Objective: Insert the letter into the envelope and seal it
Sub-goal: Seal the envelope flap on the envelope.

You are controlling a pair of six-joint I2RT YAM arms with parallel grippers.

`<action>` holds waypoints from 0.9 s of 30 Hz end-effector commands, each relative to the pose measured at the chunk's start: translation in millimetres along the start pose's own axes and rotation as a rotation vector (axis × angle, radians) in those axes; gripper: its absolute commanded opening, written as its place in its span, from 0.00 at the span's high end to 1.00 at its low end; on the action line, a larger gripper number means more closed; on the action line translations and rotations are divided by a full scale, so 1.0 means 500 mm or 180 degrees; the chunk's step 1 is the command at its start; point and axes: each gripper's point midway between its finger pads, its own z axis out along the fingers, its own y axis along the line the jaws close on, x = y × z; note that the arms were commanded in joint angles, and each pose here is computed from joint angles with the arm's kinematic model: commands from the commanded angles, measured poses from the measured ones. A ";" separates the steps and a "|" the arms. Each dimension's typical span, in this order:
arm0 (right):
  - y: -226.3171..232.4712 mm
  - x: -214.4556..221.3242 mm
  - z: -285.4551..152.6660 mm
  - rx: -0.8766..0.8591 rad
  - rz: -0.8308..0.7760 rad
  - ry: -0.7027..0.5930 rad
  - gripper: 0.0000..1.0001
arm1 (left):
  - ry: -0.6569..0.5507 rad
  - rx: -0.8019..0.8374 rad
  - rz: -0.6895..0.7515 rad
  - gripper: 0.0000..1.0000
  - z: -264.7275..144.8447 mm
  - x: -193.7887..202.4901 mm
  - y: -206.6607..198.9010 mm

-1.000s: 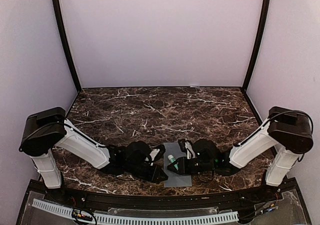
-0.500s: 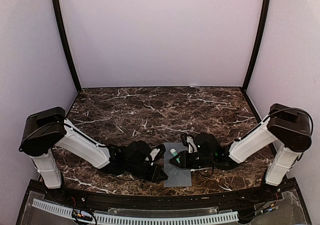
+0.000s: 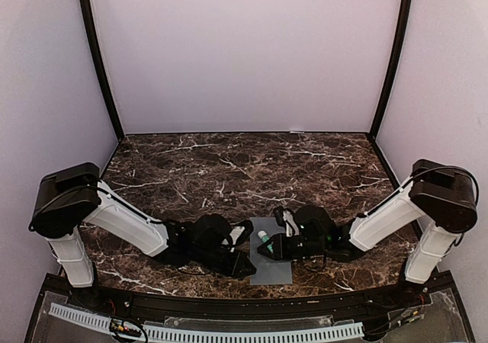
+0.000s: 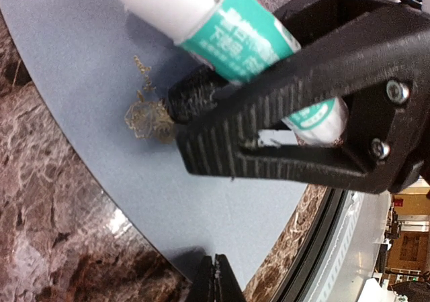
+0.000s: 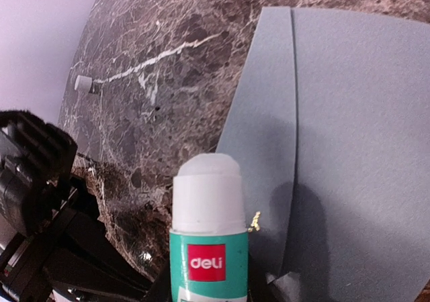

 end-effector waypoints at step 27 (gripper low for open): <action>-0.072 -0.025 0.025 0.0468 0.0115 0.0066 1.00 | 0.0193 -0.0250 0.0146 0.97 -0.015 0.025 0.023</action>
